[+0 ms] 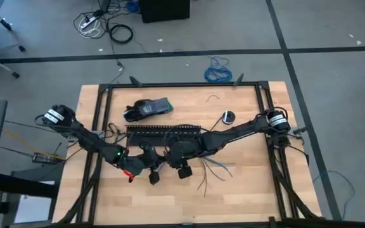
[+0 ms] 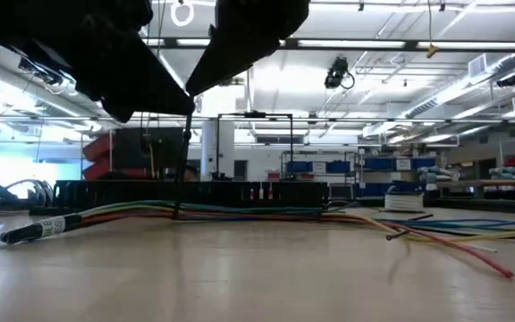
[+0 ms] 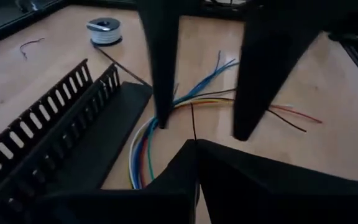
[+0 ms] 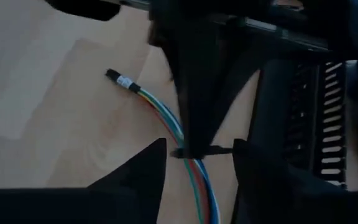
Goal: Ziptie cables
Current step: Wrap the black zip tie on the cables
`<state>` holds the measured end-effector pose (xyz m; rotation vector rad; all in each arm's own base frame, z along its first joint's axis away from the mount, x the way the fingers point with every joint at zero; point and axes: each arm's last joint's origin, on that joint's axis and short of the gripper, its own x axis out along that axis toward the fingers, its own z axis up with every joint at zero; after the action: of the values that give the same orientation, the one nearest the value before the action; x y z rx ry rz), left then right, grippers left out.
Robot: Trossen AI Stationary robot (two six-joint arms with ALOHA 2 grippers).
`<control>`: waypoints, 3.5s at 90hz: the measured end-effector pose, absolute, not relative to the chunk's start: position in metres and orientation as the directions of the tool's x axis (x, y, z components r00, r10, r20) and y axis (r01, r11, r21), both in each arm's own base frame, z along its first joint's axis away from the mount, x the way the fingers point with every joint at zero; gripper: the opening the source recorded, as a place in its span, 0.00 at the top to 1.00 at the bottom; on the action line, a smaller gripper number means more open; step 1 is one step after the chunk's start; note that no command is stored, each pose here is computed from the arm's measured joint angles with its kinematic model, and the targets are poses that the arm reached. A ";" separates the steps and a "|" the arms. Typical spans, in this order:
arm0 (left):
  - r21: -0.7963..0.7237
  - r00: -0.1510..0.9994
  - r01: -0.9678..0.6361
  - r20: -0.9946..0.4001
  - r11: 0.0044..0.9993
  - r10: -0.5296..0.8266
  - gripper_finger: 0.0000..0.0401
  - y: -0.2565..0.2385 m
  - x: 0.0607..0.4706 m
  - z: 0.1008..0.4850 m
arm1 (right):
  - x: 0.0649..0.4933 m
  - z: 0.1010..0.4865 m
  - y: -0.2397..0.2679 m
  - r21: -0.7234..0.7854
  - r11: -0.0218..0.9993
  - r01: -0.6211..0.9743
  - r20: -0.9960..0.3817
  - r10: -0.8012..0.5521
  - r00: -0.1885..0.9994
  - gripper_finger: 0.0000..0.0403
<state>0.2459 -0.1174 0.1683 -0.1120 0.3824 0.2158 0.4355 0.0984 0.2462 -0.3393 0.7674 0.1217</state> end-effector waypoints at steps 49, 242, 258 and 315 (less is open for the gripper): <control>-0.054 0.906 -0.224 -0.381 0.973 0.187 1.00 -0.117 0.246 0.168 | 0.437 0.247 0.094 -0.254 0.941 -0.224 -0.692 -0.015 0.722 0.80; 0.051 0.869 -0.211 -0.447 0.976 0.211 0.99 -0.117 0.258 0.135 | 0.431 0.262 0.092 -0.296 0.931 -0.213 -0.670 -0.043 0.742 1.00; 0.066 0.862 -0.238 -0.446 0.969 0.242 1.00 -0.115 0.260 0.130 | 0.427 0.266 0.090 -0.323 0.927 -0.193 -0.671 -0.080 0.737 1.00; 0.077 0.857 -0.259 -0.442 0.963 0.266 1.00 -0.114 0.259 0.129 | 0.421 0.272 0.084 -0.415 0.900 -0.131 -0.663 -0.201 0.721 1.00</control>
<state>0.2593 -0.1139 0.1290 0.0148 0.4662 0.2760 0.4210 0.0844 0.2720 -0.4606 0.7717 -0.0399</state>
